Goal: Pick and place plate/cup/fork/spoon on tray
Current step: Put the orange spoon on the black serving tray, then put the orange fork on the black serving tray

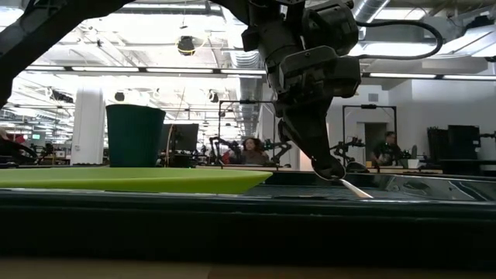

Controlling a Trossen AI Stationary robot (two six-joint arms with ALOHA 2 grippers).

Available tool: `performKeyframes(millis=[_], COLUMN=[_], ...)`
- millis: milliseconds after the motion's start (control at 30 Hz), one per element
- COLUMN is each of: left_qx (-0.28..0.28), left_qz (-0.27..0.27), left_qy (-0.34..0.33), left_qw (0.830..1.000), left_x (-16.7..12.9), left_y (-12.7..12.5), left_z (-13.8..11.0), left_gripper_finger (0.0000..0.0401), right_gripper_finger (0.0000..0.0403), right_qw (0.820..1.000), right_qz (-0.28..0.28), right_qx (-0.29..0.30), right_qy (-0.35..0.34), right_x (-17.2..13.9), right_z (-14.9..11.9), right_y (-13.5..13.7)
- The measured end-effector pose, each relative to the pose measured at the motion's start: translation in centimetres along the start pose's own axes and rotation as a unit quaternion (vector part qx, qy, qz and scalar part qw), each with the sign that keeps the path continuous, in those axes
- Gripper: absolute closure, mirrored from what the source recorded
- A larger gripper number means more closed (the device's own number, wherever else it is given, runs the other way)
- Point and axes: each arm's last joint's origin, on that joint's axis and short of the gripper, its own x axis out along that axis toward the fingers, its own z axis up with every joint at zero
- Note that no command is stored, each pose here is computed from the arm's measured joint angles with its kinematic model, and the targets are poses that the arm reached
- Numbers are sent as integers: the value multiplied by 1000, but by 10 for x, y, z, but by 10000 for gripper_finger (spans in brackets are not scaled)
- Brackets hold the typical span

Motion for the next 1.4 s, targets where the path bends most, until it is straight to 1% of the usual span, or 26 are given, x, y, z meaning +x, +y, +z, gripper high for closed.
performKeyframes(millis=[333,467,867,933,1000,1067,1133,1233,1300,1400], left_qx=[5,8,7,1,-14,-43,-81,-117,-120,-104], left_qz=[0,10,10,10,10,9,-6,-38,-45,-53], left_qy=[0,0,-1,-3,-8,-13,-15,-22,-31,-52], left_qw=[1000,1000,1000,1000,1000,999,997,992,991,992], left_x=[0,0,0,0,-1,-2,-6,-14,-20,-29], left_y=[0,1,1,1,3,5,7,7,2,-15], left_z=[0,0,0,1,2,3,5,10,15,24], left_gripper_finger=[370,362,341,340,339,339,339,340,344,355], right_gripper_finger=[187,187,187,187,187,187,187,187,187,187], right_qw=[1000,1000,1000,1000,999,997,994,993,993,992], right_qz=[1,1,-3,-7,-17,-33,-47,-51,-50,-51], right_qx=[0,0,-2,6,37,73,96,104,104,110], right_qy=[-9,-10,-12,-13,-10,8,25,25,26,26], right_x=[0,0,0,0,1,1,2,2,2,2], right_z=[1,1,1,1,3,6,8,10,9,9], right_y=[0,0,-1,-2,-3,-5,-7,-7,-7,-7])
